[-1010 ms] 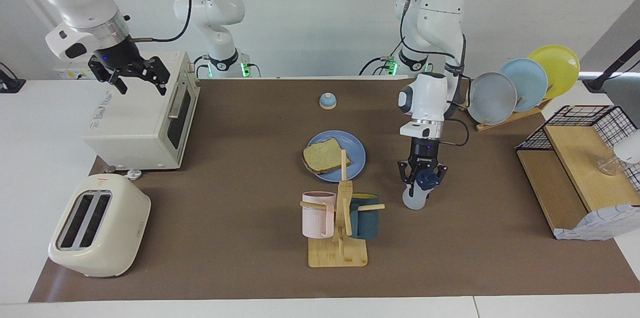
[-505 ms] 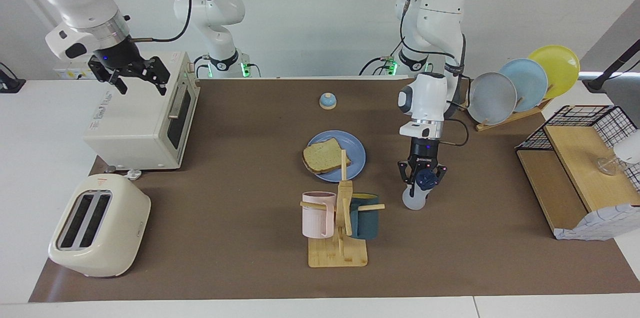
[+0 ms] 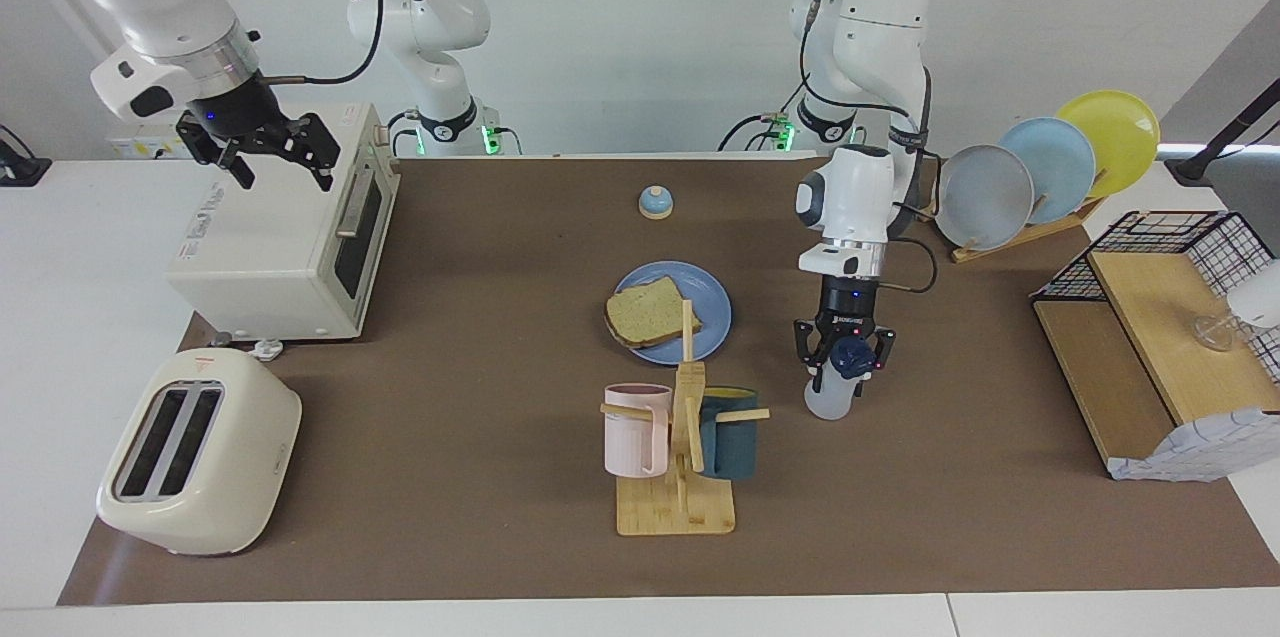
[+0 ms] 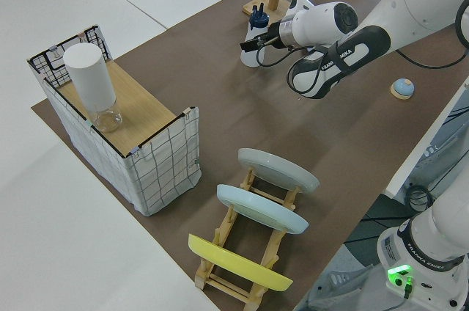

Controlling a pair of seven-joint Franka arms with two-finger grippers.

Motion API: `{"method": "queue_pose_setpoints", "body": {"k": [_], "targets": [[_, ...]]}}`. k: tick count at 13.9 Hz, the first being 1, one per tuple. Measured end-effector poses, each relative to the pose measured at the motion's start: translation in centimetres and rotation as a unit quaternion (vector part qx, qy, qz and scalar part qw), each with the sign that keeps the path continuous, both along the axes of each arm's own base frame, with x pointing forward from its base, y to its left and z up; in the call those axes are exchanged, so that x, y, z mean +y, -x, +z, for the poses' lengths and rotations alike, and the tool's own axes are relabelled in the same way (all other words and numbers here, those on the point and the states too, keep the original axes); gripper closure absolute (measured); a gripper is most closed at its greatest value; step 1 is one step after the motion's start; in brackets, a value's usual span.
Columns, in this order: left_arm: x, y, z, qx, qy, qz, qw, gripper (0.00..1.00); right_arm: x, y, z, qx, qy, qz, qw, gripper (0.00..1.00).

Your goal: Put bread on plate and add seasoning

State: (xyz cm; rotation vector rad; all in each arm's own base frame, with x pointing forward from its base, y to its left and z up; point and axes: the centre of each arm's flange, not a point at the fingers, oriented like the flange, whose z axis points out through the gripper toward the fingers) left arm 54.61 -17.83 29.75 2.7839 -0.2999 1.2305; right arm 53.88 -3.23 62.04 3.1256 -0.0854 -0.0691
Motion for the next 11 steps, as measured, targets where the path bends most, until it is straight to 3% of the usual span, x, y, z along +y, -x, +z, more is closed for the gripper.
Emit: {"method": "queue_pose_setpoints", "body": {"k": [6,11], "targets": [[0.3,0.6,-0.3,0.005,-0.002,0.001,1.0,0.0,0.0,0.0,0.0,0.0,0.0,0.0,1.0,0.0],[1.3,3.5,1.4,0.005,0.003,0.001,1.0,0.0,0.0,0.0,0.0,0.0,0.0,0.0,1.0,0.0]]}}
